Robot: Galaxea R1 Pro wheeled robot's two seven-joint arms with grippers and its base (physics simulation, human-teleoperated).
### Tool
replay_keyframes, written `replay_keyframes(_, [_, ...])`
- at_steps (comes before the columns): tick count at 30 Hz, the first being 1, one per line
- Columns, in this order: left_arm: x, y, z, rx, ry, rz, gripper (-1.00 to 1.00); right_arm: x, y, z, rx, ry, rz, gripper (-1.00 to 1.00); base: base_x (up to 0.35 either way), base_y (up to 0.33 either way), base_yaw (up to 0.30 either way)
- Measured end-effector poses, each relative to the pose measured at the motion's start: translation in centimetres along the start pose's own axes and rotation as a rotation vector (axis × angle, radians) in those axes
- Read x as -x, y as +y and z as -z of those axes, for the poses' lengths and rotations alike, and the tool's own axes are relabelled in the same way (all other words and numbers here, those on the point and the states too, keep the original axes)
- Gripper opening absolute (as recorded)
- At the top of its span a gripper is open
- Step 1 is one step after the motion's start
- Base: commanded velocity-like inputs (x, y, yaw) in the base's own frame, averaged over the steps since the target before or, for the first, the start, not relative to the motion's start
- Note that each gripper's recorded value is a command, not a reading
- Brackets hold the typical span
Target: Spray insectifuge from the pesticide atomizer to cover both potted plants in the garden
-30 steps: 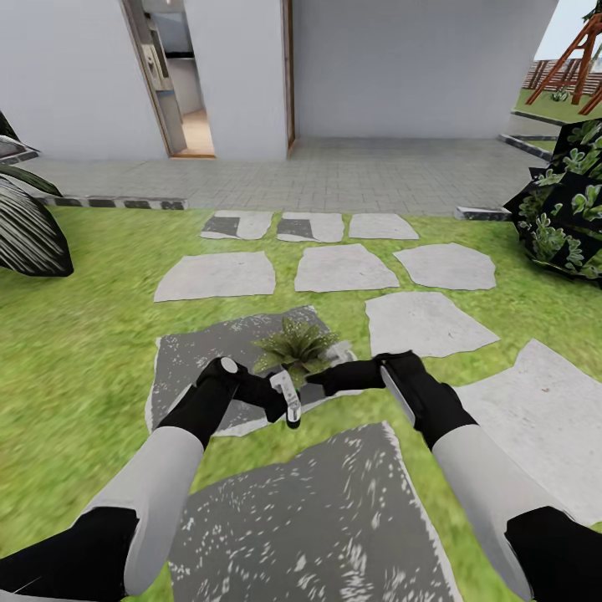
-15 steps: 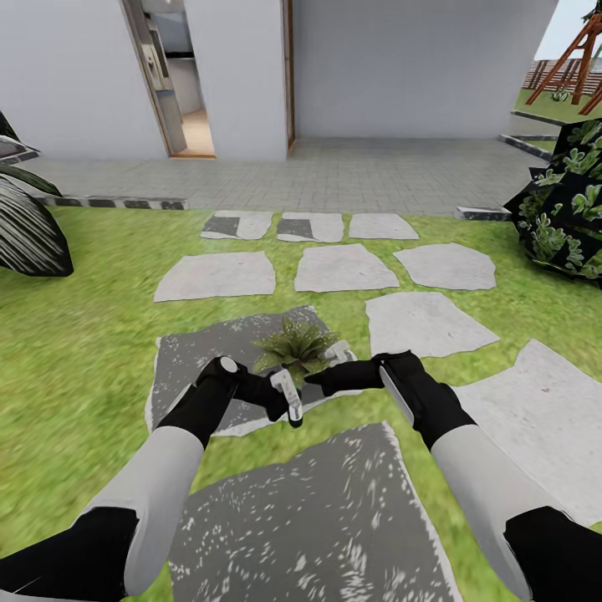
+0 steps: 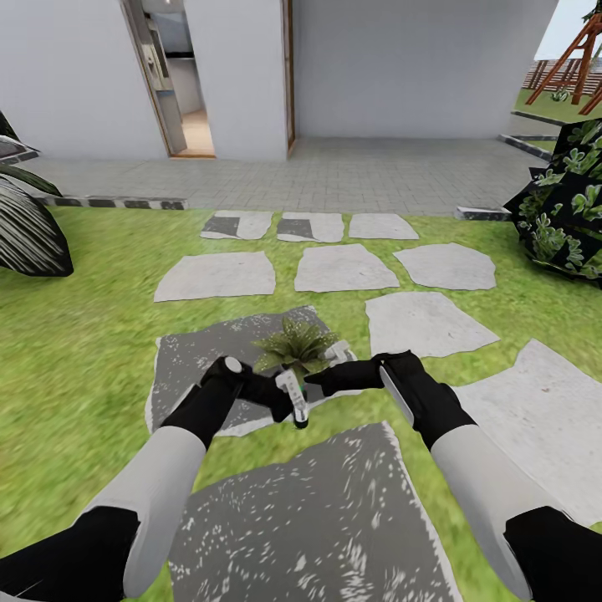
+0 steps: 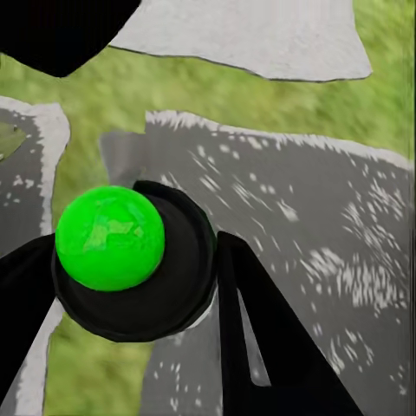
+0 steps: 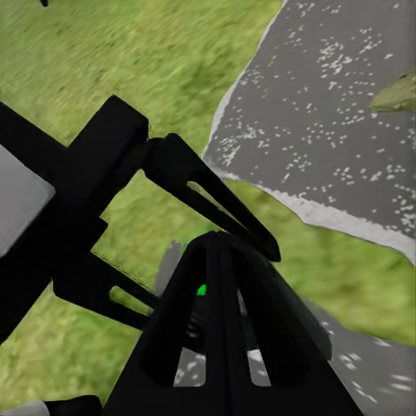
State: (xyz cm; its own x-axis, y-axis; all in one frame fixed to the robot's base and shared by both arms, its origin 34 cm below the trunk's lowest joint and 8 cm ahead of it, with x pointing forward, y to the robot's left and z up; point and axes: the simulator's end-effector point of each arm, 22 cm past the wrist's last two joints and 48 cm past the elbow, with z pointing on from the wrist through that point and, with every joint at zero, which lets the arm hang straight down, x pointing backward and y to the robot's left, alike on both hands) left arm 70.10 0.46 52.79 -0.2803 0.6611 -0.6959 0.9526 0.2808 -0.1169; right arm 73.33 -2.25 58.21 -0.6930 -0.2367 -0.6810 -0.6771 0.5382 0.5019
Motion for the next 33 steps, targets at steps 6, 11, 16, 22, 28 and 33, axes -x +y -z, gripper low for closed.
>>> replay_keyframes(6, [2.2,0.6,0.9,0.023,-0.058,-0.015,-1.0,0.0,0.0,0.0,0.0,0.0,0.0,-1.0,0.0,0.0,0.0])
replay_keyframes(11, [2.3,0.3,0.7,0.016,-0.046,-0.034,-1.0,0.0,0.0,0.0,-0.001,0.0,0.001,-1.0,0.0,0.0,0.0])
replay_keyframes(16, [2.3,0.2,0.6,0.013,-0.044,-0.039,-1.0,0.0,0.0,0.0,0.0,0.0,0.0,-1.0,0.0,0.0,0.0])
replay_keyframes(22, [2.1,0.2,0.5,0.014,-0.036,-0.041,-1.0,0.0,0.0,0.0,0.0,0.0,0.0,-1.0,0.0,0.0,0.0])
replay_keyframes(28, [0.7,0.5,0.4,0.026,0.027,-0.065,-1.0,0.0,-0.1,0.0,-0.001,0.0,0.0,-1.0,0.0,0.0,0.0])
replay_keyframes(33, [-2.8,1.0,0.3,0.045,0.167,-0.109,-1.0,0.0,-0.1,0.0,-0.001,0.001,0.0,-1.0,0.0,0.0,0.0])
